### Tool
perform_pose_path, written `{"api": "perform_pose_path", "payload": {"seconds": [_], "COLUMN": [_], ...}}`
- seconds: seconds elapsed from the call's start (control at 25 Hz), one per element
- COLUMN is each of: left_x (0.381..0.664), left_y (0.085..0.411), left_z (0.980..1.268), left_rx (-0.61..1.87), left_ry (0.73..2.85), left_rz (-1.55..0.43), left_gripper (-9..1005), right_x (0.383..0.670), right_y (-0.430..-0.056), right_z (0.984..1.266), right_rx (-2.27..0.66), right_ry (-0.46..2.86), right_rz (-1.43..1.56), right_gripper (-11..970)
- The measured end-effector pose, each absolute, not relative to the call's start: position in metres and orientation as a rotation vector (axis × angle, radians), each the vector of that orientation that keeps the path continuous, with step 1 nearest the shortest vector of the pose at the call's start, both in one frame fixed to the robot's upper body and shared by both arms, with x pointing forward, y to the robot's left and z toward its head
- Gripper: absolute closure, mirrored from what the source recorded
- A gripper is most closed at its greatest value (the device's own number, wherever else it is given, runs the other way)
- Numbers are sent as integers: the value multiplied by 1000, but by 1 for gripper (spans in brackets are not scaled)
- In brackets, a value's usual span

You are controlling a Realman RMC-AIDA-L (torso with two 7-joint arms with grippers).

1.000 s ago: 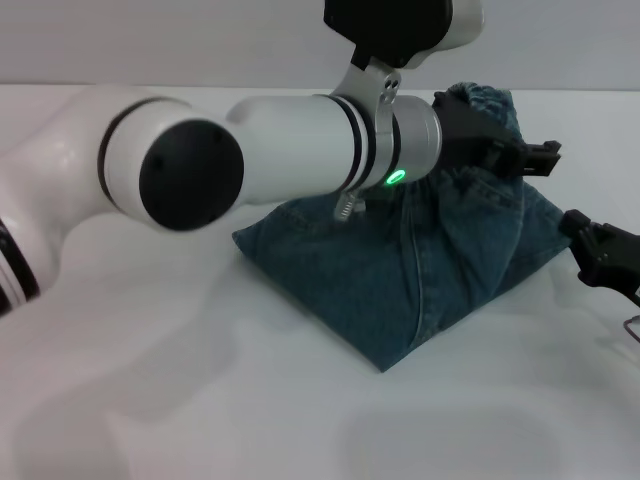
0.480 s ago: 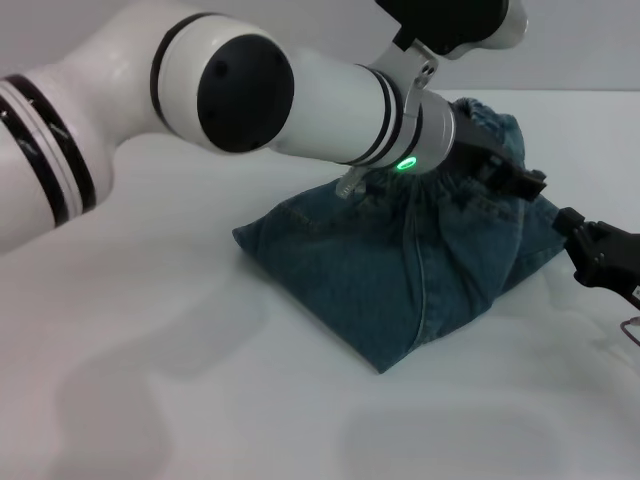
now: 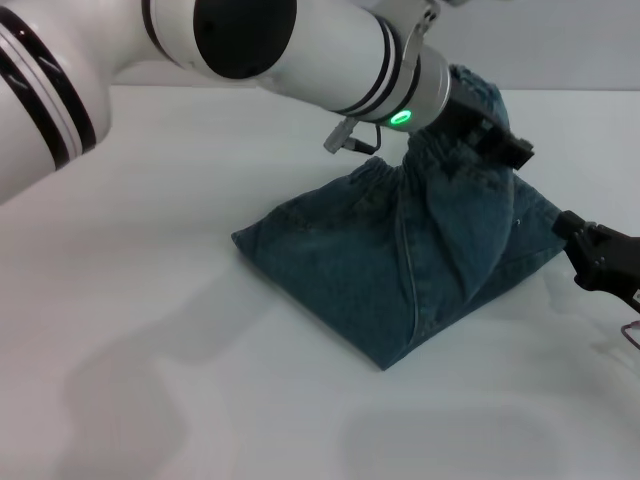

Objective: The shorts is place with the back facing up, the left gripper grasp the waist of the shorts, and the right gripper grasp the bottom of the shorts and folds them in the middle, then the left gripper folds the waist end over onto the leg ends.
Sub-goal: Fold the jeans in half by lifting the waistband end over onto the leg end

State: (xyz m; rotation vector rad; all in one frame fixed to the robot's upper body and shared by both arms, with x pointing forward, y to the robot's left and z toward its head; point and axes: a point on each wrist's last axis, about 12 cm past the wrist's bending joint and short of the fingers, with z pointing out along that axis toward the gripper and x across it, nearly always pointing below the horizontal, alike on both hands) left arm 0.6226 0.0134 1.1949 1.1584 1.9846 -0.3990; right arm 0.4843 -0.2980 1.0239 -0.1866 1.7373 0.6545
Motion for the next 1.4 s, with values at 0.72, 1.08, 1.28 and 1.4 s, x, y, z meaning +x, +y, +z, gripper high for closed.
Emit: {"api": "perform_pose_path", "payload": {"seconds": [0.72,1.08,1.28,1.4], "left_x": [617,614,605,605], "left_y": [22,30,18,16], "left_z": [1215,1220,1217,1217], "left_rx": [1113,1037,1066,1066], "left_ry": [2015,2114,2048,2034], "left_rz": [-255,-403,-468,-476], "left_gripper": [136,136,136,136], "right_x": [484,482,481,481], "right_y": [-297,-297,-290,-275], "right_z": [1024,1024,1028,1030], "right_rx": [-191,-189,-224,-291], "right_ry": [1730,1727,1692,1672], "right_rz": [667,673,725,781], "right_gripper": [959,959,959,959]}}
